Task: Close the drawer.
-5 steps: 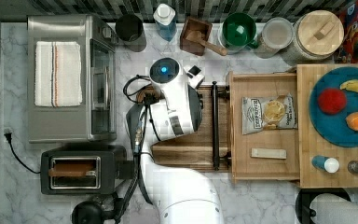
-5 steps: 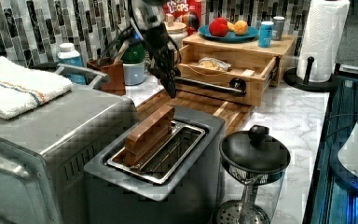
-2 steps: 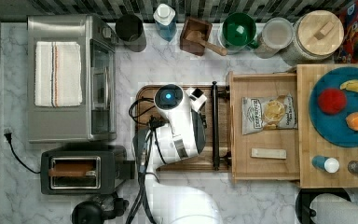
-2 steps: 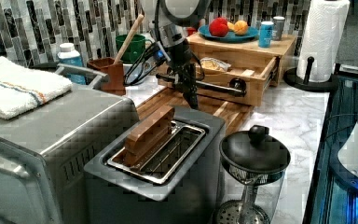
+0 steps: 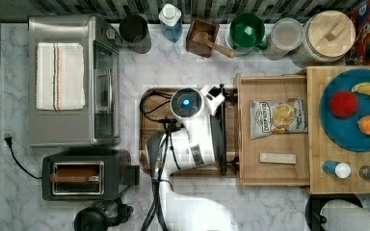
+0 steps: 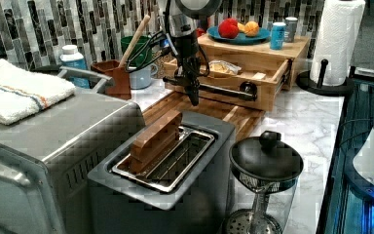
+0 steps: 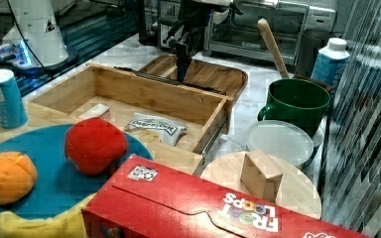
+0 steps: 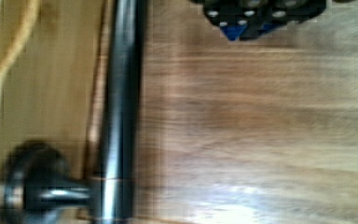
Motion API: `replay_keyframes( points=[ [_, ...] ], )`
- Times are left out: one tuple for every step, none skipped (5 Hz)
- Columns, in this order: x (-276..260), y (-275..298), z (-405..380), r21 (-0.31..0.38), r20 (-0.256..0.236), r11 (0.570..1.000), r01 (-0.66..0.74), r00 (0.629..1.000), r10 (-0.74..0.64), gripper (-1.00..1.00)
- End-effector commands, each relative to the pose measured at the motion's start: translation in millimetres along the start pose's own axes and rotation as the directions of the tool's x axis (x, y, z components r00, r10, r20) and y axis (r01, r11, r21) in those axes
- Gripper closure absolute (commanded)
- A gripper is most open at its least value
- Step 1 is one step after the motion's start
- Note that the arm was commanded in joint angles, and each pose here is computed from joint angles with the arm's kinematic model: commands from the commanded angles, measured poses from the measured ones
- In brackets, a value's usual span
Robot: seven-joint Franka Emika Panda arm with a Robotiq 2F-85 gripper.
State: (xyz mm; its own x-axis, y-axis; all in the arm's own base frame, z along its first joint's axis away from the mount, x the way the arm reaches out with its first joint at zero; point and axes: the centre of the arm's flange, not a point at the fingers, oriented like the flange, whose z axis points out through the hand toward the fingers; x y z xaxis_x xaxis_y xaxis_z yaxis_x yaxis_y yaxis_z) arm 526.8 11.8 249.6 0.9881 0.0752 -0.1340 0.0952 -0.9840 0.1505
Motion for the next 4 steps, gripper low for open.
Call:
replay_keyframes(
  points=[
    [26.4,83.2,-25.6,0.0,-0.061,1.0,0.004,0.998,-0.004,1.0],
    [18.7,115.3,-26.3,0.006,-0.059,1.0,-0.015,0.998,0.015,1.0],
    [10.1,167.8,-24.0,0.004,-0.051,1.0,-0.03,0.998,0.03,1.0],
    [5.1,224.1,-15.4,0.011,-0.06,0.999,-0.034,0.998,0.034,1.0]
  ],
)
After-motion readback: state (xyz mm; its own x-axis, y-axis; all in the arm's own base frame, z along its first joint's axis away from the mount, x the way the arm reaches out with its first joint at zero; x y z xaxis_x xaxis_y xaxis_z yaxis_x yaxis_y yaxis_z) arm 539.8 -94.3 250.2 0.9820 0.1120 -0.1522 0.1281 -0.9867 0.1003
